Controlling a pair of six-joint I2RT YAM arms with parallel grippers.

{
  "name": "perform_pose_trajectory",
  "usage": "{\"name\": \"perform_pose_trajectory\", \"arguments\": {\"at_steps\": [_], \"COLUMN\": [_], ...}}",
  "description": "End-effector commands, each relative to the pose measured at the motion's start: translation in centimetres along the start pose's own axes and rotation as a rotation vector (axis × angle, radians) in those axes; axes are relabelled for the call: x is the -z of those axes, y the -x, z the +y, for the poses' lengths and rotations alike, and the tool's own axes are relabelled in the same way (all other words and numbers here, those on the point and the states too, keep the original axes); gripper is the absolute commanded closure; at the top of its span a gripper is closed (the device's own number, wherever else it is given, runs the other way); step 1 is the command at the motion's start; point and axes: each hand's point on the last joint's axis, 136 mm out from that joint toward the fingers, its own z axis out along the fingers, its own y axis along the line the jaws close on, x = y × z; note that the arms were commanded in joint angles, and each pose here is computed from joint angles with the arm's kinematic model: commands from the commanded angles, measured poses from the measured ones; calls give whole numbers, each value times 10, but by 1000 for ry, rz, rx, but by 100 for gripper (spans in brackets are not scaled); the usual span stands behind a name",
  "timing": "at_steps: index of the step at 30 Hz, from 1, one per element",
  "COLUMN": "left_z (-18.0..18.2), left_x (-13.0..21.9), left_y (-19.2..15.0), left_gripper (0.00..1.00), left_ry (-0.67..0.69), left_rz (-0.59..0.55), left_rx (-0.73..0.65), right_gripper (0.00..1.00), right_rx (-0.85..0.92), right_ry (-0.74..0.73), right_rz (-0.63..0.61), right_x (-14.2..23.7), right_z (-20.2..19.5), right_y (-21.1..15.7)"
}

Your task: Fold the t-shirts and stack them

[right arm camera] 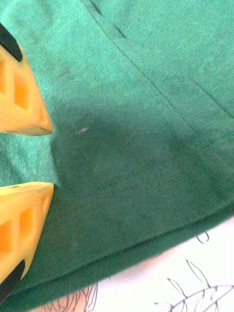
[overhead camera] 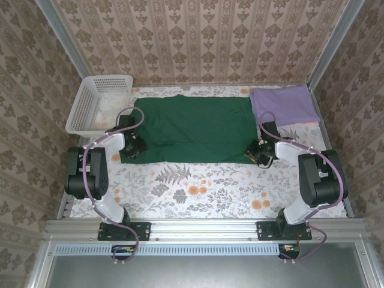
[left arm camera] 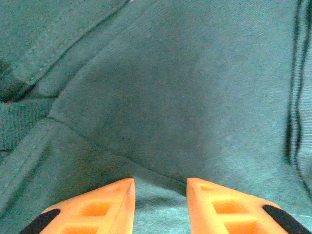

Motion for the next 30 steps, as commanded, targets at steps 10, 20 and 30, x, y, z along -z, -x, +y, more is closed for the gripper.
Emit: {"name": "perform_pose_trajectory", "arguments": {"at_steps": [10, 20, 30], "left_z": [30, 42, 8], "left_x": [3, 32, 87], "left_y": [-36, -71, -61], "left_gripper": [65, 64, 58], "left_ry": [55, 5, -136], "left_rz": [28, 16, -102], "left_rx": [-28, -12, -50], "right_gripper": [61, 61, 48], "right_rx": [-36, -66, 9], "right_ry": [-163, -183, -85], "right_rz": [79, 97, 39], "right_x": [8, 25, 49], "right_z": [-38, -63, -48], "right_y": [-26, -58, -57]}}
